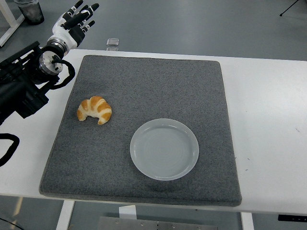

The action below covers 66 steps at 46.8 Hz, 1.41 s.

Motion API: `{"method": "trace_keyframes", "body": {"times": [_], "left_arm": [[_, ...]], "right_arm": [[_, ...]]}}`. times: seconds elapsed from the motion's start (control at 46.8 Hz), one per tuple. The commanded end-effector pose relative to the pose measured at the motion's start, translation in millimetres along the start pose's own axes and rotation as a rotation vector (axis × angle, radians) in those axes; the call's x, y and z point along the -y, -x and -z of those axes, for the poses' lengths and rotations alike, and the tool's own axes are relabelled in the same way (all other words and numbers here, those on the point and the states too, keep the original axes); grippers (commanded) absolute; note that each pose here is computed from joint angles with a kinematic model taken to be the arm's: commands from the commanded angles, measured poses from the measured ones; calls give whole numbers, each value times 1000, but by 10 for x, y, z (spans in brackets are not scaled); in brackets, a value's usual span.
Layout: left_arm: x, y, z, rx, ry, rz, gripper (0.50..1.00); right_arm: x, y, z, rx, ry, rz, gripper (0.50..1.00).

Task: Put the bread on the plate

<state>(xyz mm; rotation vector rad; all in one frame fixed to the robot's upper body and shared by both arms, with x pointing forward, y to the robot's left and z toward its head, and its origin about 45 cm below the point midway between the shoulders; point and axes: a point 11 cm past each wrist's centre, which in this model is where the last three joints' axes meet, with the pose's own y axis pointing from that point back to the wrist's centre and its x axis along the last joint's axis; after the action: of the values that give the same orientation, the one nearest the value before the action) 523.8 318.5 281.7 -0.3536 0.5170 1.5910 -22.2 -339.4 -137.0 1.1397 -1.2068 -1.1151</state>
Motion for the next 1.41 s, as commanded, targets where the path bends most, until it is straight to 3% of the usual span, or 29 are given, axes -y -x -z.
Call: {"method": "trace_keyframes", "body": {"times": [0.0,0.598,1.004,1.389], "left_arm": [[0,3,-3,1,2,2,990],[4,17,-150,41,30,45,992],[-15,322,-184,424,12,244,990],[-483,484,-441,867,-120,550,990]], "right_arm": [[0,0,0,0,0,0,952],[0,0,0,0,0,0,952],[0,0,0,0,0,0,952],[0,0,0,0,0,0,952]]}}
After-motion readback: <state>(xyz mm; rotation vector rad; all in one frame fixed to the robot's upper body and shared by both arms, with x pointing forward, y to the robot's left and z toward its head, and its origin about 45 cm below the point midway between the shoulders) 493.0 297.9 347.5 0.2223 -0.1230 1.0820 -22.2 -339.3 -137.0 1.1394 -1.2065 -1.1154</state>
